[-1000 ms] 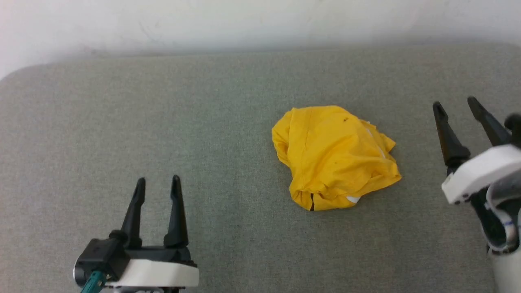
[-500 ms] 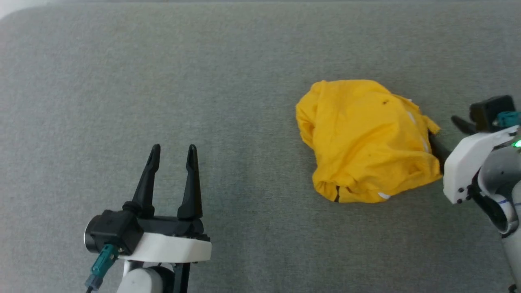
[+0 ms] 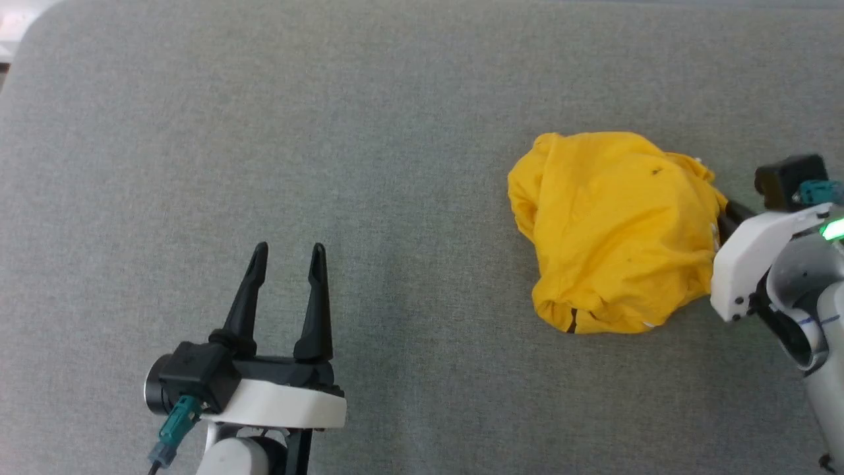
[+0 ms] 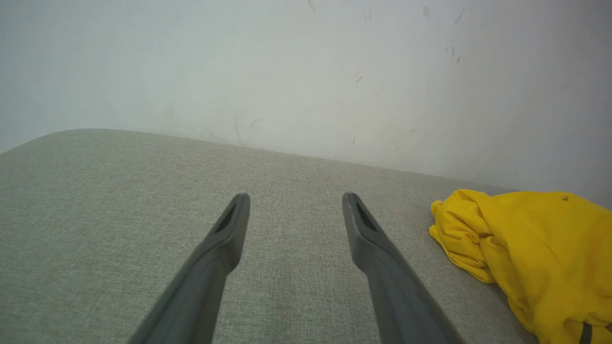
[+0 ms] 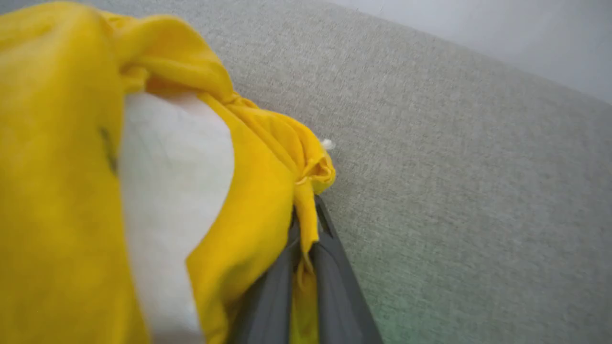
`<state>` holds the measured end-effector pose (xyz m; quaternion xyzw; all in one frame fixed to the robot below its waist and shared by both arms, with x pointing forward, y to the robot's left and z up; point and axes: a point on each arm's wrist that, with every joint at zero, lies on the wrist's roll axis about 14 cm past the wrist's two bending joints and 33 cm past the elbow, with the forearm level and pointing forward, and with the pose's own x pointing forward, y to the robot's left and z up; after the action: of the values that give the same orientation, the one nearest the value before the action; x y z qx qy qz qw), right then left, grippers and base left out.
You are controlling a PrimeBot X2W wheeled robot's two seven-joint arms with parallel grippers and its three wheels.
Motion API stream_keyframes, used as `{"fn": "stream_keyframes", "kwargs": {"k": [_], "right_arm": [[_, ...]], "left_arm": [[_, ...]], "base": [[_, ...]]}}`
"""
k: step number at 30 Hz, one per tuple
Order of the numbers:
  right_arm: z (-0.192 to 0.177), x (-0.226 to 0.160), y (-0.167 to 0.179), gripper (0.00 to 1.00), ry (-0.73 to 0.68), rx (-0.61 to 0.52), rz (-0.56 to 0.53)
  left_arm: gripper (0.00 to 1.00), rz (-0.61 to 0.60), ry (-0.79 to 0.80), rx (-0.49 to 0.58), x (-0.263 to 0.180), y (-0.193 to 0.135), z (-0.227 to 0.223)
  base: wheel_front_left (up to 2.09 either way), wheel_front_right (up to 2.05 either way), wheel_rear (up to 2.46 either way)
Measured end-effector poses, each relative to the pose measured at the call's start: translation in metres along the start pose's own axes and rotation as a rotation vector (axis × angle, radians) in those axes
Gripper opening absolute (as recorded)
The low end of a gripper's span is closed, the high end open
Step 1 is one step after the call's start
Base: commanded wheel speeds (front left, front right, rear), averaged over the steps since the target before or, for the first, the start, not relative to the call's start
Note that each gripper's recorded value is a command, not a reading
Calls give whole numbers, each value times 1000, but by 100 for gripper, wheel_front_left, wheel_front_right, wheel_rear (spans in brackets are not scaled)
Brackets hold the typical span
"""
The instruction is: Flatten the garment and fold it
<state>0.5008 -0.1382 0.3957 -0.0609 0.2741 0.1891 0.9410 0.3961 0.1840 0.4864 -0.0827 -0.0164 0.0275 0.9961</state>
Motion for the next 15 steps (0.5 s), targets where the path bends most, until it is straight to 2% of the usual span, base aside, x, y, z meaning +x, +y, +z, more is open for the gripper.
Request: {"fn": "stream_keyframes", "kwargs": {"k": [5,10,13,15], "right_arm": [[67,-22,-20,0,-197,-40,-62],[118,-74,-61,0,-350,-72,-197],[120,-111,-87,0,-390,-65,-297],[99,-135,-105,0,-371,-29,-372]], "left_arm": [[100,-8,-16,-7,-7,-3,7],[100,-30,-36,-18,-16,-10,15],[100,-45,-47,-24,-21,-15,19],[100,-56,-52,-24,-24,-18,22]], "base": [[0,0,0],[0,0,0],[0,0,0],[0,0,0]]}}
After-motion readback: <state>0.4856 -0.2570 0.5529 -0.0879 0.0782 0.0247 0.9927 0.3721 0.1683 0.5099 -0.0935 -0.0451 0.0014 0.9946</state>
